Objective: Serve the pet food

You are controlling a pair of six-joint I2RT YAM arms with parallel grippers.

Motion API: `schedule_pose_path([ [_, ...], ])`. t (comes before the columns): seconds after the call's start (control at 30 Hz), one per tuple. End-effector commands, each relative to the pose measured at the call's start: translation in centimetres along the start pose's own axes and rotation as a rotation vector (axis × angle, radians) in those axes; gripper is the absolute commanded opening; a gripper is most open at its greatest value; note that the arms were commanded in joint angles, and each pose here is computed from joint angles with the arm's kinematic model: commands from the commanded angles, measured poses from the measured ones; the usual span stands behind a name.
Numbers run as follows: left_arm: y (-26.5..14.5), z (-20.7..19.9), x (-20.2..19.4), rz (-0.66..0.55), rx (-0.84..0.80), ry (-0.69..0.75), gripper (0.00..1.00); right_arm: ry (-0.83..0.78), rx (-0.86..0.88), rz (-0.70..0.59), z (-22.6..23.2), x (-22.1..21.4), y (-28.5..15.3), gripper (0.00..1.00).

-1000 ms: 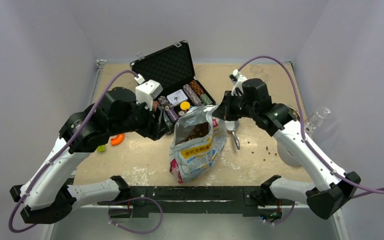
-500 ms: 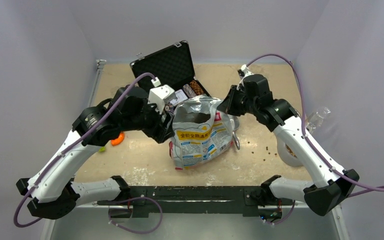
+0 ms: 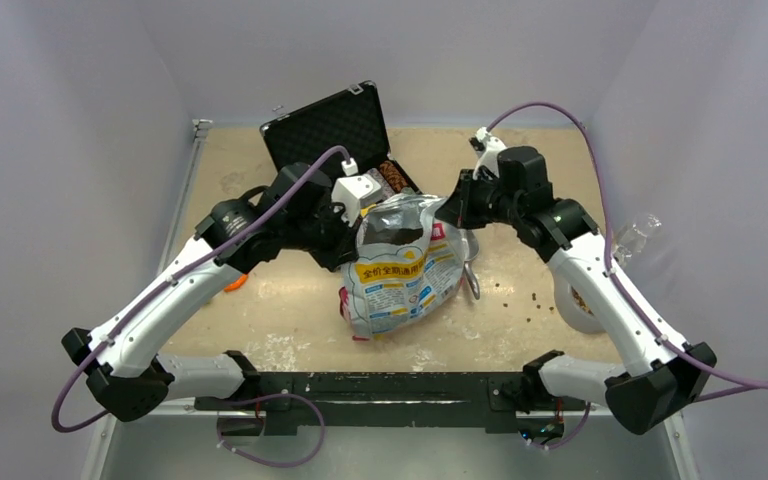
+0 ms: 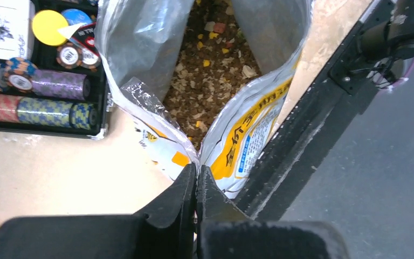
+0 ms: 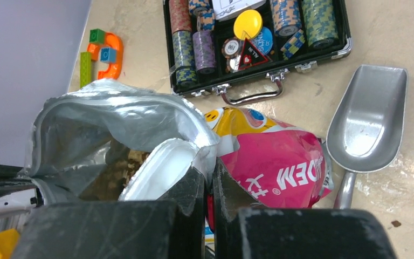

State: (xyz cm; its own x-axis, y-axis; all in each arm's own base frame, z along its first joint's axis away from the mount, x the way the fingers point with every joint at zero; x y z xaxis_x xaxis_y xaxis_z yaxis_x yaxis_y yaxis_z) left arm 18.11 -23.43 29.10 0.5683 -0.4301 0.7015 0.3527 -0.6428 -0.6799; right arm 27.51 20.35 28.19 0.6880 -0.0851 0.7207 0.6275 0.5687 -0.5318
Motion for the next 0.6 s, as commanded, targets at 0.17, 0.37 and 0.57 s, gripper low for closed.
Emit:
schedule_pose_path([
  [0.17,-6.4,3.8,0.3,-0.314,0.27,0.014,0.0,-0.605,0.268,-0.312,-0.8,0.9,-4.6,0.0],
  [0.37,-6.0,0.1,-0.8,-0.502,0.02,0.177,0.0,-0.739,0.469,-0.26,-0.3,-3.0,-4.3,0.0],
  [0.57,-6.3,-0.5,0.7,-0.491,-0.003,0.2,0.0,-0.844,0.472,-0.081,1.5,-3.8,-5.0,0.61],
])
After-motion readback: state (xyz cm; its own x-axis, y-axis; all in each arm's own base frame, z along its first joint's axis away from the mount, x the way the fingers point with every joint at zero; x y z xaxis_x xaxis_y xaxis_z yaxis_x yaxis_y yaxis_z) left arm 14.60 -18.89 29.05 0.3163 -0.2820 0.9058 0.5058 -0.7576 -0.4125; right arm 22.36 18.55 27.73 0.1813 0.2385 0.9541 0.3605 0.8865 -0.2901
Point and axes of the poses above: each gripper's point midway between its finger pads, its own y axis out along the fingers, its own z axis along the line the jaws close on, x = y × z, the point moved 1 cm from there along -y, back along the fingers, and after that the axes turned 2 degrees about -y, right-handed, at the moved point
